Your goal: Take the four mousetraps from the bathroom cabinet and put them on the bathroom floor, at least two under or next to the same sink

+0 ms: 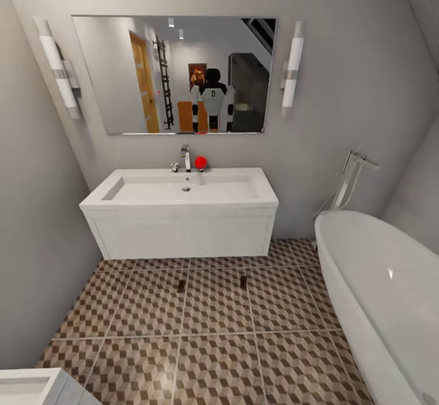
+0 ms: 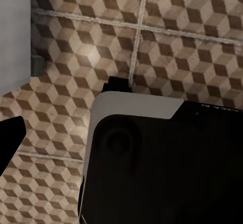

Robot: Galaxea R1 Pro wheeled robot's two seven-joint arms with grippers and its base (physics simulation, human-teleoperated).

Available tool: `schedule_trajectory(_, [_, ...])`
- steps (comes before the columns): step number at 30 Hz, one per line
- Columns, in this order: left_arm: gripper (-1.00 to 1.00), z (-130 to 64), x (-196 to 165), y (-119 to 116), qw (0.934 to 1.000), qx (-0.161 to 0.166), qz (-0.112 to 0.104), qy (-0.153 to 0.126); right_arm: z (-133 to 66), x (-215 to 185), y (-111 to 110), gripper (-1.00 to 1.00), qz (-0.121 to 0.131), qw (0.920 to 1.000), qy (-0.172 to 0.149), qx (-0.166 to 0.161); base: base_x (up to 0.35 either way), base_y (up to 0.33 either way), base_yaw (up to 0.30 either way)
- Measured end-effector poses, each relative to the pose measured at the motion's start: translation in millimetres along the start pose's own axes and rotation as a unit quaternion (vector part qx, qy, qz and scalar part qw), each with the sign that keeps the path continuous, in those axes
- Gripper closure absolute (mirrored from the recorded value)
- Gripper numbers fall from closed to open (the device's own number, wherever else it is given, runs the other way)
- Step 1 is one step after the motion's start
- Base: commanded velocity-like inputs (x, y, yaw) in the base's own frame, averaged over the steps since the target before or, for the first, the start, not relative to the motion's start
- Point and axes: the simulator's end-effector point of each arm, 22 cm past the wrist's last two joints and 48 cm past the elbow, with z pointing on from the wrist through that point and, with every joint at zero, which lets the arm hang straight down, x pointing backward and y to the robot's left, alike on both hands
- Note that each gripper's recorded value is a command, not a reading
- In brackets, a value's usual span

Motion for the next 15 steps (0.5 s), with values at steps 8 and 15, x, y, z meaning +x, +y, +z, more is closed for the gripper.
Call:
schedule_trajectory(8, [-1.0,-1.0,15.1,3.5,1.0,-0.002,0.001,0.003,-1.2,-3.9,-1.1,-1.0,0.001,1.0,-0.005,0.001,0.0,0.0,0.0])
schedule_trajectory(15, [-1.0,-1.9,27.5,6.1,1.0,-0.003,0.003,0.008,-2.4,-8.2,-1.4,-1.0,0.003,0.9999,-0.011,0.001,0.0,0.0,0.0])
